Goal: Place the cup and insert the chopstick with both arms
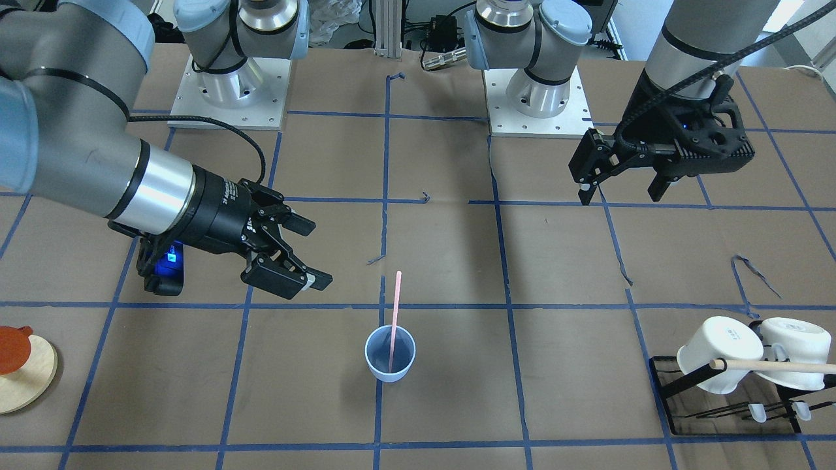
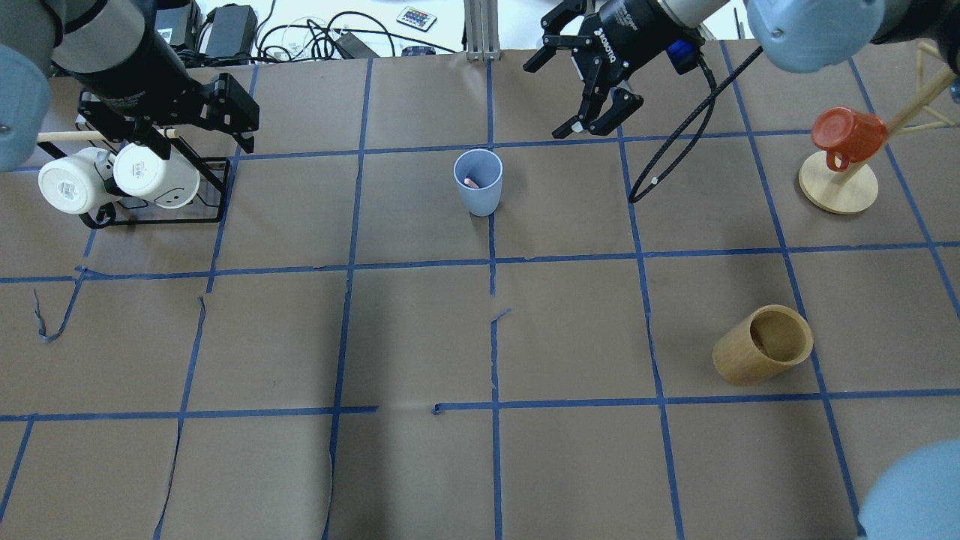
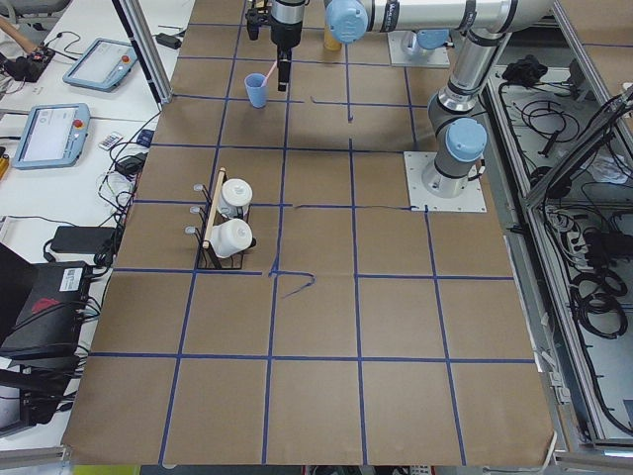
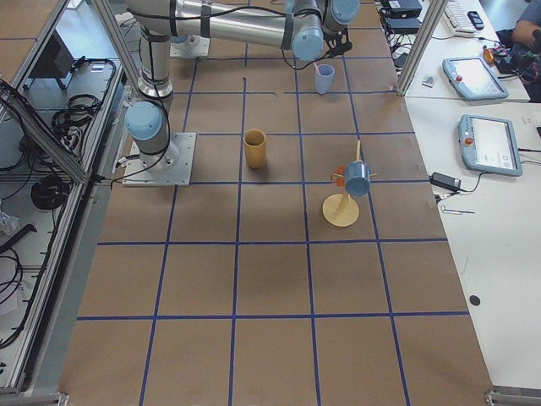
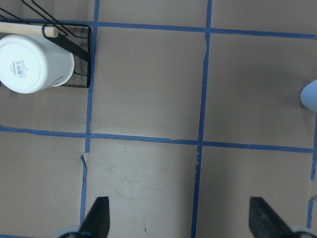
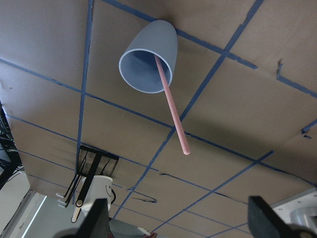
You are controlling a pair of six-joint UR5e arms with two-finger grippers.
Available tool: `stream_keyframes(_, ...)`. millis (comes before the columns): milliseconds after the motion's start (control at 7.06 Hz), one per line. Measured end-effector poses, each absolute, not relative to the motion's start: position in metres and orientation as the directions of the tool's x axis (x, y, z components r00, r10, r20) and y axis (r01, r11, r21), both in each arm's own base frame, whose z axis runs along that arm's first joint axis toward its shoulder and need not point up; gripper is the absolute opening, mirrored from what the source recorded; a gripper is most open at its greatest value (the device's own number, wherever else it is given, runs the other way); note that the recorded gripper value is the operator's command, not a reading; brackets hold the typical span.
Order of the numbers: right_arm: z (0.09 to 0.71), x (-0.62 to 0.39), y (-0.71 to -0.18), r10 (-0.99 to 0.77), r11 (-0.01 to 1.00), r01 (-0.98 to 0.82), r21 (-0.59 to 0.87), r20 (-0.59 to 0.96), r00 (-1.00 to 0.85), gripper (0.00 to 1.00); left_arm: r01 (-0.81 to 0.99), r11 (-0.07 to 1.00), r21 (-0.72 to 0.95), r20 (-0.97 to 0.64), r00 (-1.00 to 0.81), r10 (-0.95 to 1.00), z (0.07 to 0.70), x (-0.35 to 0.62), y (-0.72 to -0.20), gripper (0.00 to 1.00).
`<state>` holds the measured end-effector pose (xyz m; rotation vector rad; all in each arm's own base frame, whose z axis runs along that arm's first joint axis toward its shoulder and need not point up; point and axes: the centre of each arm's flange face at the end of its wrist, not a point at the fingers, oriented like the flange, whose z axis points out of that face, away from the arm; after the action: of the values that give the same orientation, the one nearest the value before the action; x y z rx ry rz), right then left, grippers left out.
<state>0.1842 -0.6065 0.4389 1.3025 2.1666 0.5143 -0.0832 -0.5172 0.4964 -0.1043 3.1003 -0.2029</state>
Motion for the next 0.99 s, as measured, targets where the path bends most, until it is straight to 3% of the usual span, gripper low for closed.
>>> stream_keyframes(283,0.451,0.165,-0.578,0.734,0.672,0.626,0.397,-0.24,-0.636,1.0,-0.059,0.99,-0.126,-0.033,-0.997,-0.064,0.493,-0.084,-0.517,1.0)
stream_keyframes(567,0.455,0.14,-0.557,0.434,0.888,0.398,0.23,-0.134,-0.891,1.0,-0.053,0.989,-0.134,-0.036,-0.998,-0.059,0.499,-0.083,-0.515,1.0)
stream_keyframes(992,0.481,0.116,-0.529,0.063,0.989,0.065,0.13,0.022,-0.998,1.0,-0.056,0.989,-0.136,-0.032,-0.998,-0.06,0.507,-0.083,-0.513,1.0)
